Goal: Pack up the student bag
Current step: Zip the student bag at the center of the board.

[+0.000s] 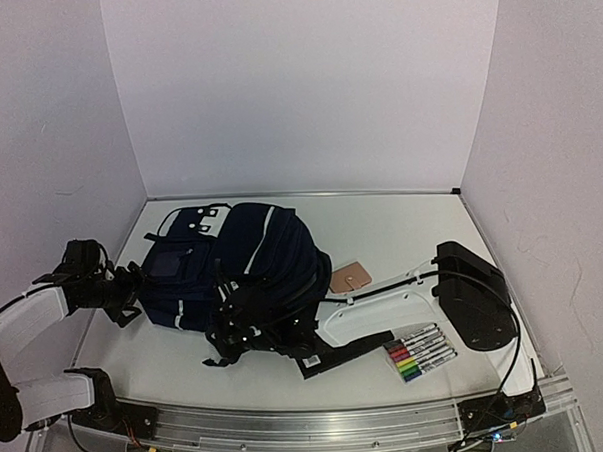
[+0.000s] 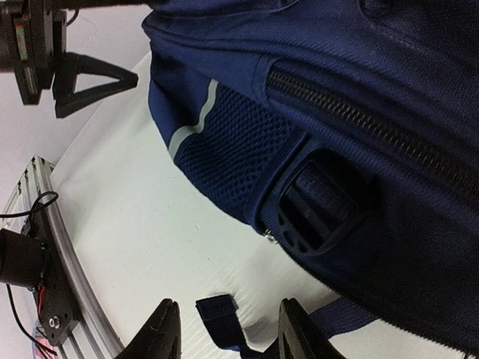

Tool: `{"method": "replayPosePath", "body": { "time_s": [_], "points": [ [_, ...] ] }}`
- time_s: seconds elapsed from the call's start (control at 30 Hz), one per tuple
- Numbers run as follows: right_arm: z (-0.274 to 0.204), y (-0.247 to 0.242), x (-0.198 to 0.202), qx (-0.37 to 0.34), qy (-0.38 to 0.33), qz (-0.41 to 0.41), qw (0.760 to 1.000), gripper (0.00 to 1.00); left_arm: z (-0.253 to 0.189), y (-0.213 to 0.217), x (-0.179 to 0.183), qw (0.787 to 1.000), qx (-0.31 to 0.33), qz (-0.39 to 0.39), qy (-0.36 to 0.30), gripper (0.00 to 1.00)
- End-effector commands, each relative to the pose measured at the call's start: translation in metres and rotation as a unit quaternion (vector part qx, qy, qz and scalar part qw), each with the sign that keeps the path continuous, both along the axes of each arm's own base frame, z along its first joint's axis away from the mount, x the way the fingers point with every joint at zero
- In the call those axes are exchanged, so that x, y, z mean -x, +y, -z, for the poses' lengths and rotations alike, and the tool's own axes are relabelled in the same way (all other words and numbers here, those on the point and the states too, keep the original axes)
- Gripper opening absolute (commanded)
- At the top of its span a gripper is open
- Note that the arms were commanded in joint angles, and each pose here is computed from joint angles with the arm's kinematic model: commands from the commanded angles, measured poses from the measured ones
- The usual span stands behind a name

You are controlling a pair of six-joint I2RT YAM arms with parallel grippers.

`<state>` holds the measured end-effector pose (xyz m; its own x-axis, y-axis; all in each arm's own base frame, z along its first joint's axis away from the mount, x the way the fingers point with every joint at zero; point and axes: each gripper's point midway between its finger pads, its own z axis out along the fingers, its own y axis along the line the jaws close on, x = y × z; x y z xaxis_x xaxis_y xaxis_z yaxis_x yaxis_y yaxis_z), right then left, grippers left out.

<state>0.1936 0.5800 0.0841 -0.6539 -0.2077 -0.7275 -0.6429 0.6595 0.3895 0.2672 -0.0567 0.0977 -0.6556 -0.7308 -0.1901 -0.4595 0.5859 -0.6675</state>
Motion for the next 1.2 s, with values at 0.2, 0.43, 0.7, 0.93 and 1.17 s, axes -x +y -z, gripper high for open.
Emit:
{"method": "replayPosePath", "body": {
  "time_s": [0.2,0.43,0.7,0.93,1.17],
  "points": [
    [0.005,-0.007,-0.052,-0.002,0.013,0.043,0.999,0.34,0.019,-0.007,0.003,0.997,0.063,-0.034,-0.016,0.69],
    [0.010,-0.006,-0.074,-0.019,0.038,0.067,0.997,0.30,0.020,-0.004,0.013,0.997,0.061,-0.045,-0.017,0.85],
    [0.009,-0.005,-0.084,-0.032,0.052,0.083,0.995,0.11,0.031,-0.013,0.027,0.994,0.096,-0.045,-0.005,0.66],
    [0.002,-0.001,-0.093,-0.043,0.048,0.091,0.994,0.00,0.034,-0.016,0.027,0.993,0.110,-0.044,-0.012,0.65],
    [-0.010,-0.003,-0.095,-0.050,0.042,0.092,0.994,0.00,0.036,-0.024,0.008,0.990,0.132,-0.029,-0.029,0.62]
  ]
}}
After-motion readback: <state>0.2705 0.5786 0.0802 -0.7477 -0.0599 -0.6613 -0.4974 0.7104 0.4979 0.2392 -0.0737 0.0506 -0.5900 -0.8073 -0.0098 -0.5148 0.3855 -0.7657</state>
